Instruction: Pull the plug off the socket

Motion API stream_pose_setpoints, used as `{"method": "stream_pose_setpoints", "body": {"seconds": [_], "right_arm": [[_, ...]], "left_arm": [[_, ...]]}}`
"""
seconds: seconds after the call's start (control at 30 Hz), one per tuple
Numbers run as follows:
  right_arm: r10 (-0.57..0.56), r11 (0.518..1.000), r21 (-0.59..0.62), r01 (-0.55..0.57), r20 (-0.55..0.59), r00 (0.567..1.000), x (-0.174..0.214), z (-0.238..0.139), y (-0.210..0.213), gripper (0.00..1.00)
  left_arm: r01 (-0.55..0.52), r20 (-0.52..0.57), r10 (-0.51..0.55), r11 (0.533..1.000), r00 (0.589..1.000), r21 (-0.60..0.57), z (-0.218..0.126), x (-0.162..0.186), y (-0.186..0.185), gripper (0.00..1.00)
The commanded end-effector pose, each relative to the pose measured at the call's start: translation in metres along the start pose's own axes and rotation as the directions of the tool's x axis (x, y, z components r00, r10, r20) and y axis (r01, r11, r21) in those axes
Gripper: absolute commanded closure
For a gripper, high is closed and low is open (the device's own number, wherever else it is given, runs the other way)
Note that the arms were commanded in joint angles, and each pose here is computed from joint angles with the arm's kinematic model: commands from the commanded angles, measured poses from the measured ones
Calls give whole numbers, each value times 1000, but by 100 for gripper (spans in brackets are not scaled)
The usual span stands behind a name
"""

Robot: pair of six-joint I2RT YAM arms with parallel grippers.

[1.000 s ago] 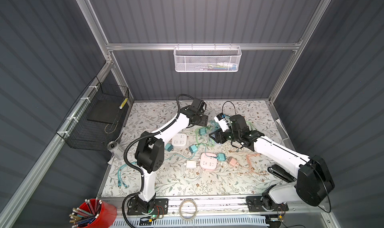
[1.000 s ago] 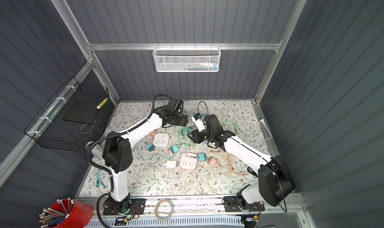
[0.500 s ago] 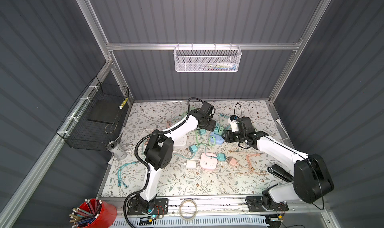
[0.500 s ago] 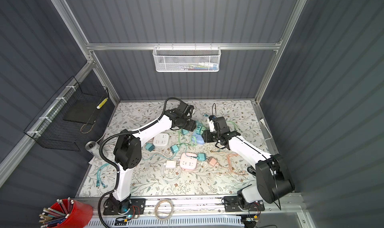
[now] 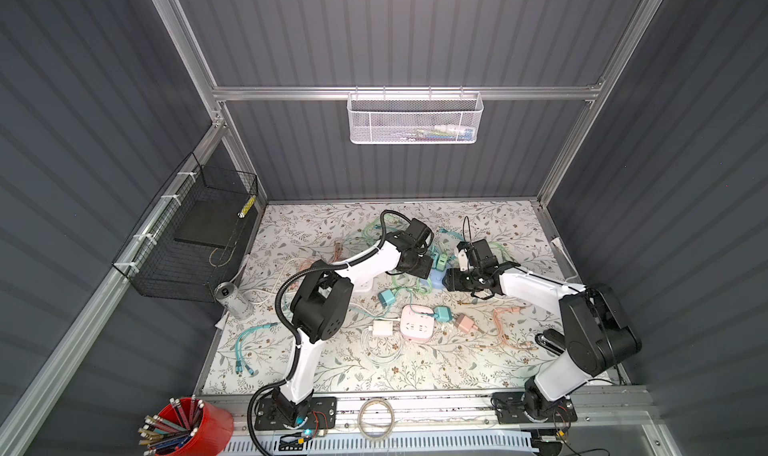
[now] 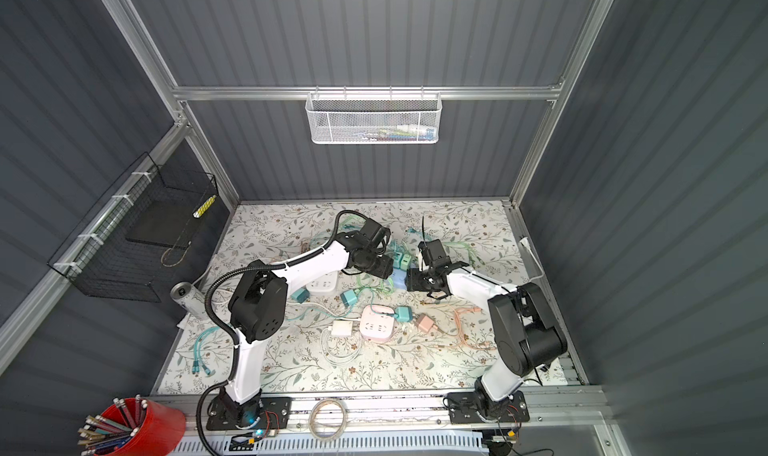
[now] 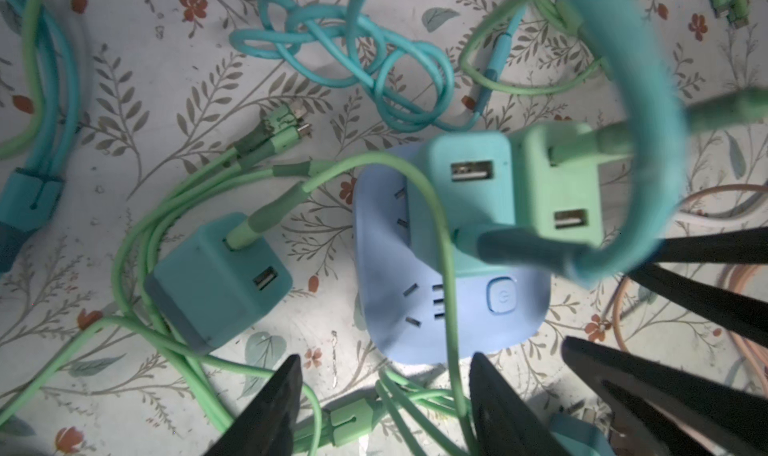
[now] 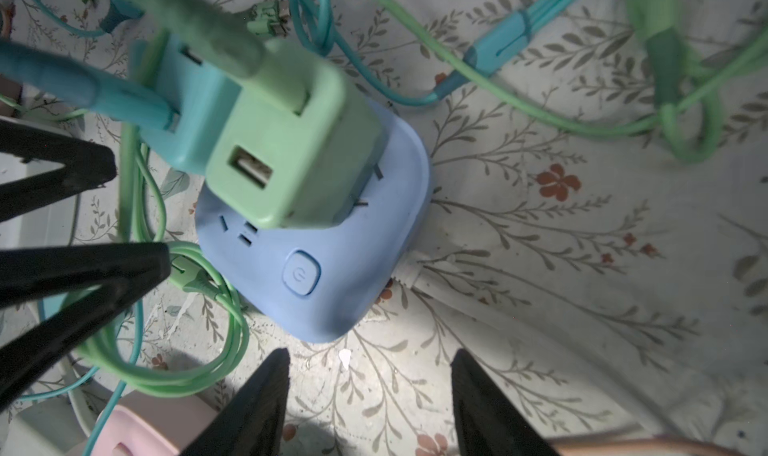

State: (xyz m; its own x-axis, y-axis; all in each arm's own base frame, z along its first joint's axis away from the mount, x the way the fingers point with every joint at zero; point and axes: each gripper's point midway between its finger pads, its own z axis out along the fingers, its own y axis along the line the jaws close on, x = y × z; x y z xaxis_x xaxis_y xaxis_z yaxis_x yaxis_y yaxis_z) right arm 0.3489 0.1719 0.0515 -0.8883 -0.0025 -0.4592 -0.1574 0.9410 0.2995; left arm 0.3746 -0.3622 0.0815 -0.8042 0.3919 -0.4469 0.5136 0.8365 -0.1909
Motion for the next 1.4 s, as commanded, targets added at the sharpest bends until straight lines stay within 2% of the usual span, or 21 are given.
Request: {"method": "stream_pose_setpoints", "body": {"seconds": [0.0,0.2,0.3,0.37,0.83,0.97,1.07,1.37], "right_arm": [[29,999,18,-29,18,999,-6,4,-4,36],[66,997,41,-66,5,998,-4,10,-17,40],[81,995,51,-81,13,997,-7,12,-24,45],[88,995,46,-89,19,996,-9,13,-27,46],[106,994,-22,-105,45,993,-22,12,-19,38],[48,998,-52,-44,73,996,-27,8,-13,29],[-4,994,-108,17,118,993,-32,1,-3,23],[-139,982,-112,153,129,982,-46,-1,4,25]], "left_arm": [[19,8,-19,999,1000,33,-5,-2,-9,35],[14,-50,-19,994,999,-111,9,14,20,42],[19,-78,-30,990,997,-139,14,18,32,49],[31,-77,-42,989,996,-142,16,17,38,51],[25,-134,-53,978,990,-205,36,25,78,53],[2,-181,-41,977,983,-212,39,39,81,54],[14,-165,-44,984,985,-175,35,39,75,53],[38,-77,-42,998,996,-50,14,11,48,42]]}}
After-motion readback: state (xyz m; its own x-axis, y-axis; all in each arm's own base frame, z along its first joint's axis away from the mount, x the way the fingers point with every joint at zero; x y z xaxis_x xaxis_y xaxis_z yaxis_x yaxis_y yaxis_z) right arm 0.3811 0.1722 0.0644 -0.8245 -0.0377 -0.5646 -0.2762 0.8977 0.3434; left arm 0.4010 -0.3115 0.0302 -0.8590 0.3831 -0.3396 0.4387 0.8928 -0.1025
